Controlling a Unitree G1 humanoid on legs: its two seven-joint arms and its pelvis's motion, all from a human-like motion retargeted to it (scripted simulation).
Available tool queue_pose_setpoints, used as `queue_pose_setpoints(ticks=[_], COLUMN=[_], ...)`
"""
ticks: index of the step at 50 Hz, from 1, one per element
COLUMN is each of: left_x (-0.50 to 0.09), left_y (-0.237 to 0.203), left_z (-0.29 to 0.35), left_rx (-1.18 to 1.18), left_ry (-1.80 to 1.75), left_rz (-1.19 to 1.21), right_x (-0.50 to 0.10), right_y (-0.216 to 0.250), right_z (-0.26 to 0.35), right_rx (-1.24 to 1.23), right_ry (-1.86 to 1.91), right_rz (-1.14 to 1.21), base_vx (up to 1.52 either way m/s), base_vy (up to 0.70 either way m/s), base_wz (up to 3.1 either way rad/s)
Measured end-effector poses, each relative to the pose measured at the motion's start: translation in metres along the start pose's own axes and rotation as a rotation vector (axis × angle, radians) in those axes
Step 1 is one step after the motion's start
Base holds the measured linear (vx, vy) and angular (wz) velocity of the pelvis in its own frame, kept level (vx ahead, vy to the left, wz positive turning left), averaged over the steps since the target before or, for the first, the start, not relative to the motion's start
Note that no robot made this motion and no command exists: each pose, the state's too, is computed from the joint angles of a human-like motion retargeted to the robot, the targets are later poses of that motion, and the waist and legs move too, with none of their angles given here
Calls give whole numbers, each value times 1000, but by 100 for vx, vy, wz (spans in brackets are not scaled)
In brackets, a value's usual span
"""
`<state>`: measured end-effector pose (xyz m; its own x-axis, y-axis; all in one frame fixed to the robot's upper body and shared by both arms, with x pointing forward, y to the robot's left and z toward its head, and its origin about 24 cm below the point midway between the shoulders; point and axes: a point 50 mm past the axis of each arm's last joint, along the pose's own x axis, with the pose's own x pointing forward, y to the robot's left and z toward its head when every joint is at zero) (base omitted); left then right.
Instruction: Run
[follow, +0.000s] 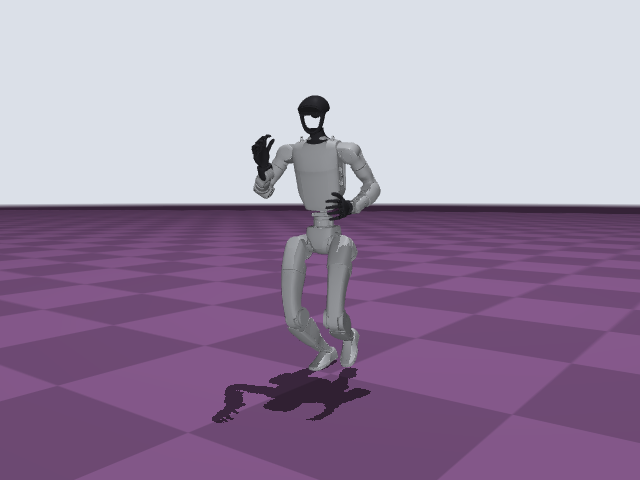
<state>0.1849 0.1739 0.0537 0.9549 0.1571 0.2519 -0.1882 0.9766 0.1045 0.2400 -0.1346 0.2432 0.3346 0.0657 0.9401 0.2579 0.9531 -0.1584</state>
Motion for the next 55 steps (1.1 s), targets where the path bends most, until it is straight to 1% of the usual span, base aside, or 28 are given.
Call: queue_pose_setpoints(ticks=[2,5,8,11,13,15,18,20,23,26,30,35,38,42,45,47,50,55], left_x=[-11,-20,-17,-5,11,32,72,87,94,89,77,65,60,40,20,8,-5,-14], left_y=[12,16,10,0,-8,-16,-29,-32,-32,-31,-37,-48,-50,-39,-20,-4,12,17], left_z=[2,6,10,23,38,60,111,149,192,209,198,156,107,37,16,14,16,17], left_rx=[-5,-30,-90,-146,-169,-164,-132,-159,-254,-316,-338,-303,-216,-76,-41,-37,-36,-100], left_ry=[5,2,-5,-78,-172,-314,-616,-795,-979,-1063,-1048,-837,-576,-219,-94,-72,-63,-41], left_rz=[7,-4,9,26,36,53,133,201,253,205,54,-86,-101,-50,1,29,50,79], right_x=[6,-1,-16,-43,-70,-111,-187,-233,-267,-276,-270,-231,-185,-98,-37,-14,-4,-15], right_y=[-2,-2,3,9,12,12,3,-9,-30,-43,-46,-29,-14,-1,-2,-4,-6,-2], right_z=[13,23,19,5,-10,-27,-46,-41,-22,-5,3,-7,-18,-30,-19,-6,10,17], right_rx=[42,100,112,99,70,14,-99,-139,-133,-73,4,75,109,55,13,27,78,132], right_ry=[-75,-89,-21,123,270,467,778,949,1095,1180,1219,1073,870,504,220,94,-3,4], right_rz=[-36,-25,47,139,214,297,445,546,635,629,531,337,251,128,21,-29,-63,-3], base_vx=[5,4,-2,-3,0,-2,-5,-1,1,7,3,-2,-1,-3,-2,1,4,1], base_vy=[8,8,7,3,0,3,6,2,1,-6,-9,-7,-7,-8,-2,4,7,7], base_wz=[23,37,49,17,0,-2,-7,-9,-32,-28,-30,-49,-48,-43,1,42,43,45])
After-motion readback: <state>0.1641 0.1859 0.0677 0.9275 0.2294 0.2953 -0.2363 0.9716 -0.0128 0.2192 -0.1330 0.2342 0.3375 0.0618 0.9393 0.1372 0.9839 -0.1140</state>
